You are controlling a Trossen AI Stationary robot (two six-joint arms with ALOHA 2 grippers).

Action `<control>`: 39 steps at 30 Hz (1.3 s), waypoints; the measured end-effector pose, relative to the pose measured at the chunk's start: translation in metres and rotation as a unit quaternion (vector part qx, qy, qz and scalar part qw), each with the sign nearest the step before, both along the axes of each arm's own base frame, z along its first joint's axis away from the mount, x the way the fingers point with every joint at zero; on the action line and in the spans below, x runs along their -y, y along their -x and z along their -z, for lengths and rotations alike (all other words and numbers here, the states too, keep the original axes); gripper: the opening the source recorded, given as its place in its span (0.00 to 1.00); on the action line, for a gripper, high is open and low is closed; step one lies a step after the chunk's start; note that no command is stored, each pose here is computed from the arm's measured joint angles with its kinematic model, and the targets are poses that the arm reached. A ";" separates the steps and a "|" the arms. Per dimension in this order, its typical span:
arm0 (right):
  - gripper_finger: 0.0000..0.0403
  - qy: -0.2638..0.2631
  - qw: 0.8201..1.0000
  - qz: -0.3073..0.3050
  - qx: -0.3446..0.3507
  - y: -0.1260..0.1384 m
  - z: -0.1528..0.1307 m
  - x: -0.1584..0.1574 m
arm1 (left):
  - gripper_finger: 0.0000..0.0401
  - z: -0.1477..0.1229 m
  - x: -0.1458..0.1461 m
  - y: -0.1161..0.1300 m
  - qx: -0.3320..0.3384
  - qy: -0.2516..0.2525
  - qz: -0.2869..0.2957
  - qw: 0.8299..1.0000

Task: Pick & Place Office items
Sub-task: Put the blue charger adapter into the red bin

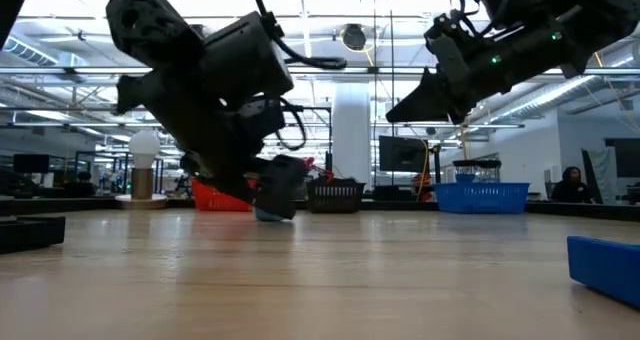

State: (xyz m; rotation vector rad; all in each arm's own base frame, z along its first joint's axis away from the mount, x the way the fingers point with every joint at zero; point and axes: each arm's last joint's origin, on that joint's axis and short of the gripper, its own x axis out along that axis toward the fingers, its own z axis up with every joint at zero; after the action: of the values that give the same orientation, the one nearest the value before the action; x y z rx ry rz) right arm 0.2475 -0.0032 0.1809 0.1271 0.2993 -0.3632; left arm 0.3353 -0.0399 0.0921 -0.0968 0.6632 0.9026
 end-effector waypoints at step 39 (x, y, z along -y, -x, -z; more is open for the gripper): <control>0.00 0.000 1.000 -0.006 0.003 0.000 -0.001 -0.002 | 0.43 -0.118 -0.092 0.075 -0.117 -0.041 -0.109 0.986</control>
State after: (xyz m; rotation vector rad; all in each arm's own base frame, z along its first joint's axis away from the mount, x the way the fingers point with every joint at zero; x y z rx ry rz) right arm 0.2478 -0.0007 0.1816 0.1272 0.2932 -0.3504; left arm 0.2598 0.0522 0.2104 0.0116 0.8433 1.1620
